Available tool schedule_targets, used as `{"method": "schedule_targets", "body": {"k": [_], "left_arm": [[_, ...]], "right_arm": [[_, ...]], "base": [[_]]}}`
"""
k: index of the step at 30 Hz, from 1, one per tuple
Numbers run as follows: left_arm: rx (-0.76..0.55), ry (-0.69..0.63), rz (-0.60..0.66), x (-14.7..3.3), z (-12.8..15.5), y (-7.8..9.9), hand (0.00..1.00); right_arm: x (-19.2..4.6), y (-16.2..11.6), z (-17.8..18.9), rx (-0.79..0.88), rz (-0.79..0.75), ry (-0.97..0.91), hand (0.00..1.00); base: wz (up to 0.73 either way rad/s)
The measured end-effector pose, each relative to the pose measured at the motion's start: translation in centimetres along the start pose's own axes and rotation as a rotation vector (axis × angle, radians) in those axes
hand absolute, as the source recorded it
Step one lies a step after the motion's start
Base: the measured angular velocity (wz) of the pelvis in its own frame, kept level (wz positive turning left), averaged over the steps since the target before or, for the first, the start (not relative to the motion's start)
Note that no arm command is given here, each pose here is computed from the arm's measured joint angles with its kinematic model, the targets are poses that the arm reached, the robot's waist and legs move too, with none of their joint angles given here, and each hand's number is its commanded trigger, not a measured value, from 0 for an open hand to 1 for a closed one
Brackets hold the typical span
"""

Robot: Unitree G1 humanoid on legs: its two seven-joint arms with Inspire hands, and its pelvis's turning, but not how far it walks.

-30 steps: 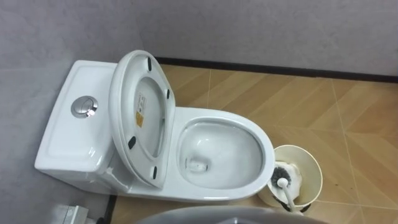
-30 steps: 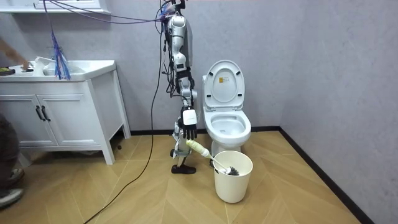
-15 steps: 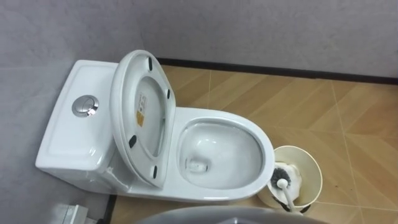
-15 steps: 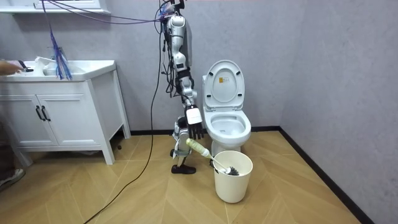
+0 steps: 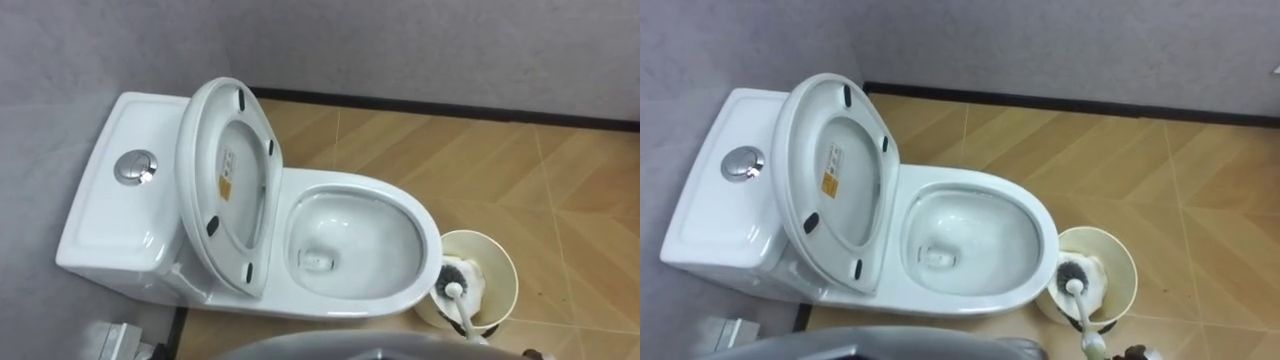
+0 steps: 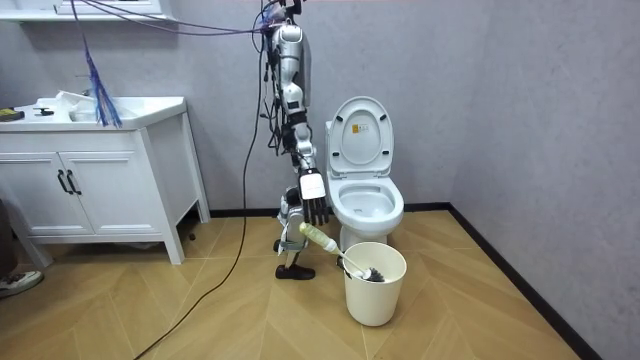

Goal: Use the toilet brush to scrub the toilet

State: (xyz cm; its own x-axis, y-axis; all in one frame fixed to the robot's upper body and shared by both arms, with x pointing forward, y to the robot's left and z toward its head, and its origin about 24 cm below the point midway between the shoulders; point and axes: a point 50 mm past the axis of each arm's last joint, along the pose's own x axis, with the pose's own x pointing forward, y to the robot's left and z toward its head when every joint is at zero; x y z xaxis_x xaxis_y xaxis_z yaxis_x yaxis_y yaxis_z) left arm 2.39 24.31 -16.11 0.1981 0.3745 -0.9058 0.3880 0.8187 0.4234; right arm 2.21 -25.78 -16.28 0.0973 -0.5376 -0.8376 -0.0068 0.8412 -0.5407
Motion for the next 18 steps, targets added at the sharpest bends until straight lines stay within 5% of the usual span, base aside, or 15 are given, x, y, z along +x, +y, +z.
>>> {"method": "schedule_targets", "body": {"k": [8,18], "left_arm": [[-0.017,-0.098,0.049,0.4,3.4,1.6,0.0],[-0.061,-0.343,0.116,-0.1,11.0,3.7,0.0]], "right_arm": [[0.5,-1.6,3.1,0.041,-0.063,-0.059,0.0],[0.0,-3.1,10.8,0.209,-0.104,-0.213,0.0]], "base": [[0.09],[0.03]]}}
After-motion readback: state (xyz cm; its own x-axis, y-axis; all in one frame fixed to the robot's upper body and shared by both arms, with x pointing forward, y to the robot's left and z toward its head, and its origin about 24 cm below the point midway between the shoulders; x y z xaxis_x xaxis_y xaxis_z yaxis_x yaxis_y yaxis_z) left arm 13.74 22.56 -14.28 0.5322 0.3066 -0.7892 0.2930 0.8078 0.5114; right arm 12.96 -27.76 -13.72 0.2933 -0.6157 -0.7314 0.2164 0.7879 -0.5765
